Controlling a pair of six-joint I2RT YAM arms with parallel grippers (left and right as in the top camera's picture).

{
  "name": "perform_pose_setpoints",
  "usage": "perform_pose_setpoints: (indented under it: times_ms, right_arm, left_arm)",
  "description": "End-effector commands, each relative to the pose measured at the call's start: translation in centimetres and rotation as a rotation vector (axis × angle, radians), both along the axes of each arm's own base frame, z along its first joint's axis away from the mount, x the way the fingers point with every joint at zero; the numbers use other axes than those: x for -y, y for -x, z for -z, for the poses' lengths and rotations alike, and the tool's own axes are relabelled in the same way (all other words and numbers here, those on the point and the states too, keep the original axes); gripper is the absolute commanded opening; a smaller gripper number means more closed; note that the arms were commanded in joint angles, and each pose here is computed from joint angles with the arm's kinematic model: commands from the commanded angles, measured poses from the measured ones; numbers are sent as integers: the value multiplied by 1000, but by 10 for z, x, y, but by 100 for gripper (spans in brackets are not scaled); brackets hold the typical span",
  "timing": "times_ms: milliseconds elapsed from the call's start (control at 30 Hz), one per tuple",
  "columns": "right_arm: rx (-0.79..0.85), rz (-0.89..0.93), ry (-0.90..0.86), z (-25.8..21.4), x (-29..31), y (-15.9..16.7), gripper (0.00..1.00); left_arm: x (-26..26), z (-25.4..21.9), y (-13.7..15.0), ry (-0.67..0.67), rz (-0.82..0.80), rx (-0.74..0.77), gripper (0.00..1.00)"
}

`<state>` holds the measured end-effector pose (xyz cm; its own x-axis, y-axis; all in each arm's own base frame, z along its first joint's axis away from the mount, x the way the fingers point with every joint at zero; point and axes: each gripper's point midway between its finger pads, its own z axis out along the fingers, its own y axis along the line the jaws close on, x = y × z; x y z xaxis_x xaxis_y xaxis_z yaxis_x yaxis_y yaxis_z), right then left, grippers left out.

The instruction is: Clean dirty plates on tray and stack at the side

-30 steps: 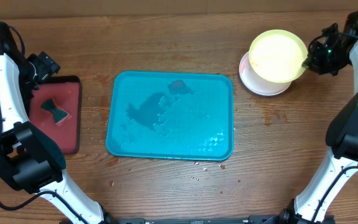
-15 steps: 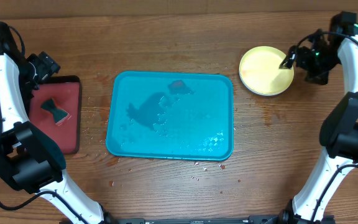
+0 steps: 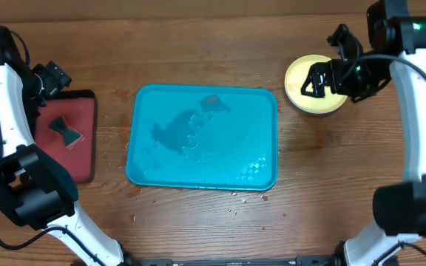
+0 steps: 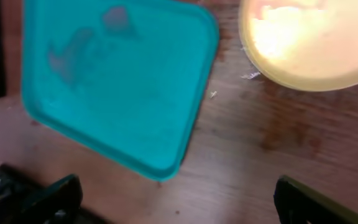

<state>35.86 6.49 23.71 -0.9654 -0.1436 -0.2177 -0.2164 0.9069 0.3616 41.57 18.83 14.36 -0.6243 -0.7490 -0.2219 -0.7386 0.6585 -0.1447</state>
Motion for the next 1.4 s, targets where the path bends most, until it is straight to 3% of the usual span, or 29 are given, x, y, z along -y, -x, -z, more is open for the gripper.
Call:
perform_pose_setpoints:
  times_ms: [0,767,1100,1367]
  right_arm:
    - [-12,-66,-63,-10,-23,14,100]
    - [9,-87,-45,-9,-29,11,100]
    - [420,-139,-64,-71,-49,-33,100]
    - [627,-158,-75,-83,-54,-18,100]
  left_arm:
    - [-3,-9,-1,-1,-9,26,100]
    - [-3,-9,-1,-1,-10,27,100]
    - [-3,-9,-1,-1,-10,27,100]
    - [-3,-9,-1,-1,-10,27,100]
